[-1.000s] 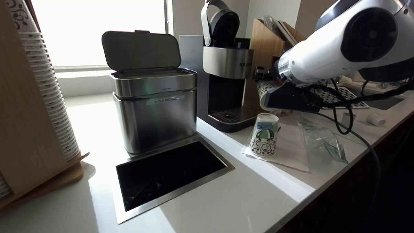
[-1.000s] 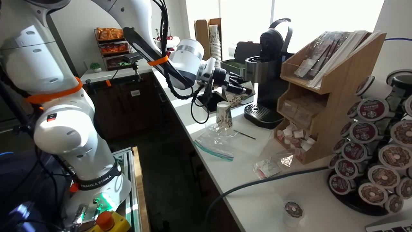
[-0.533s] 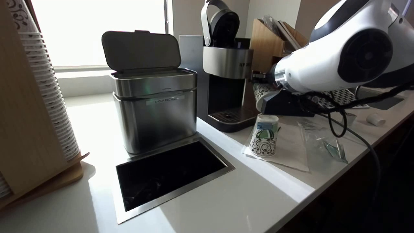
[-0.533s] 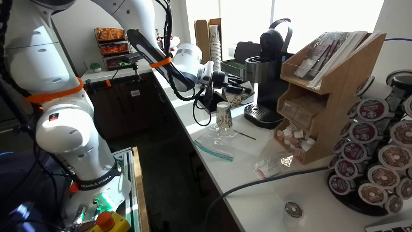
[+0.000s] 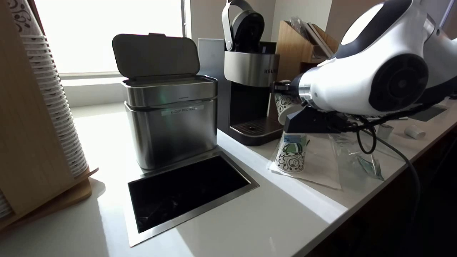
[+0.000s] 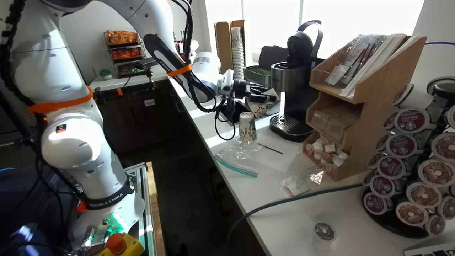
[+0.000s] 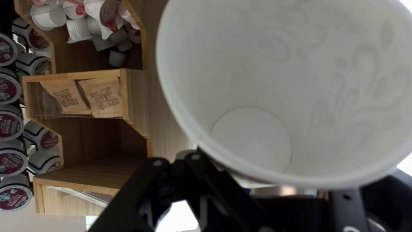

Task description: Stack the cups

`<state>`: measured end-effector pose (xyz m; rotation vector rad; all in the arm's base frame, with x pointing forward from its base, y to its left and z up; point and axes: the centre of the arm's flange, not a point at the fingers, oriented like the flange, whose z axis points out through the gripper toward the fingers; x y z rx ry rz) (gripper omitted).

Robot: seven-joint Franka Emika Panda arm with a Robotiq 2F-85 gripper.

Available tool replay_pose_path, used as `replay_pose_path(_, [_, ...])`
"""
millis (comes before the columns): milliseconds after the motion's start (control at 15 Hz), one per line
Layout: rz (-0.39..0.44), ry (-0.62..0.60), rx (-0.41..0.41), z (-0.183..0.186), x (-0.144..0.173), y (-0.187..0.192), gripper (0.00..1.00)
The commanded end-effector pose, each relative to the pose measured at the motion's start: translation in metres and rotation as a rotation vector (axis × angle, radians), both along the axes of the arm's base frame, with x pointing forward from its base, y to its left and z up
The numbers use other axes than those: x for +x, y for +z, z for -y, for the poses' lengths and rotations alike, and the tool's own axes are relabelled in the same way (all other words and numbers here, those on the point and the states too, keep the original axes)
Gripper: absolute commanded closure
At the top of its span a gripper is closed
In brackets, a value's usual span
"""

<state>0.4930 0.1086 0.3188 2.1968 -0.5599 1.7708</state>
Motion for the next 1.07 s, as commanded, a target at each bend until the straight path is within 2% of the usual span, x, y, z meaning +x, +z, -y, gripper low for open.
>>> replay_pose_path(0, [0.048,0.03,-0.012,-0.007,-0.008,-0.014,0.6])
replay_pose_path(600, [0.142,0.062,-0.084,-0.016,-0.018,-0.032,0.6])
replay_pose_path(867, [0.141,0.06,-0.098,-0.013,-0.02,-0.045,0.6])
replay_pose_path(933, [0.109,0.041,-0.106,-0.014,-0.014,-0.033,0.6])
replay_pose_path(1000, [0.106,0.041,-0.108,-0.014,-0.015,-0.035,0.35])
